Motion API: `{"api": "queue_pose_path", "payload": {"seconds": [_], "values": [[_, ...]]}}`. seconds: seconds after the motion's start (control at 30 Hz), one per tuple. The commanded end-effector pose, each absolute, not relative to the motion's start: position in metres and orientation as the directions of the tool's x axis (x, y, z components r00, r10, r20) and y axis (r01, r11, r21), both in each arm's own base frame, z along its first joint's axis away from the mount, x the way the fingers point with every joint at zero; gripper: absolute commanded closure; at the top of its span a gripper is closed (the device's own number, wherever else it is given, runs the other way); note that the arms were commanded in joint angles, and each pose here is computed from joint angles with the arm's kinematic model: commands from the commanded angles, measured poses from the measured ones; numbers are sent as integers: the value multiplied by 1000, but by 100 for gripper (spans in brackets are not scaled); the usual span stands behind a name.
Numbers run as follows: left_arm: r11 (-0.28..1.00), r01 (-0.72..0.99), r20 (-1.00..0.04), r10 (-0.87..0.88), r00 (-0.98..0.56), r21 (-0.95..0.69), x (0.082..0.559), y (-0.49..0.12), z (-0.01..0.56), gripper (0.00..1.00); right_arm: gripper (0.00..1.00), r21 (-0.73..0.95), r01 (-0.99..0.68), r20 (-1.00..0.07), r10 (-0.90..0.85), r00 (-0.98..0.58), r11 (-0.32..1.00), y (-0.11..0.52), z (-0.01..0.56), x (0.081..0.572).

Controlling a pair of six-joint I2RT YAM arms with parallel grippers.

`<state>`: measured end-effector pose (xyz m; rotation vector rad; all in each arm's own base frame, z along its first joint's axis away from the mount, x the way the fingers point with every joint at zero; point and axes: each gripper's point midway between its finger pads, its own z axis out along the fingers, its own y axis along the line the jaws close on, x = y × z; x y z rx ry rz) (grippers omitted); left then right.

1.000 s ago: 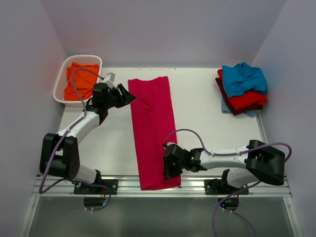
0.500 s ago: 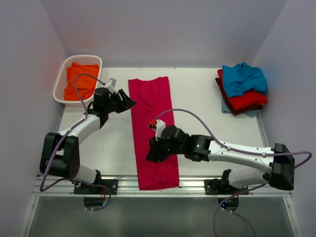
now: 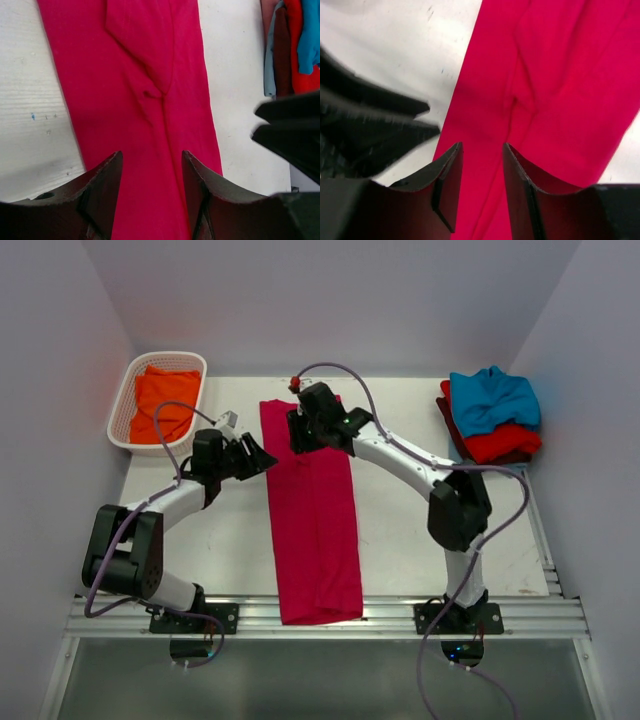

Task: Fold and stack the t-shirts
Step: Rotate the tshirt 90 degrees

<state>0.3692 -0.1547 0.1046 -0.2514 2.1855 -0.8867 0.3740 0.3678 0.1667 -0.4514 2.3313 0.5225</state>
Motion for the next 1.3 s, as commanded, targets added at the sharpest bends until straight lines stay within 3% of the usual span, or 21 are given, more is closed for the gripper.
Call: {"api": "queue_pose_path", "payload": {"seconds": [0.0,0.3,0.53,0.83,1.0,1.13,1.27], "values": [[700,177,-609,-433,-664,-691,373,-164,119,46,60,194,-518,-724,-234,-648,833,382,182,407],[676,196,-605,-444,-661,-710,361,-166,117,46,67,240,-438,-655,-188,-731,867,369,106,491],[674,188,-598,-448,-665,-714,358,-166,114,47,72,342,-463,-585,-201,-786,818,380,58,493],[693,160,-596,-452,-664,-703,363,-162,107,47,78,299,-459,-573,-227,-787,837,367,45,487],[692,155,-599,-465,-652,-705,389,-165,103,47,86,299,-444,-558,-223,-799,845,359,37,485],[667,137,-591,-522,-615,-732,429,-169,108,48,74,311,-428,-541,-212,-814,849,351,31,483],[645,111,-573,-571,-589,-756,472,-174,112,50,74,318,-424,-540,-205,-816,848,348,29,483]]}}
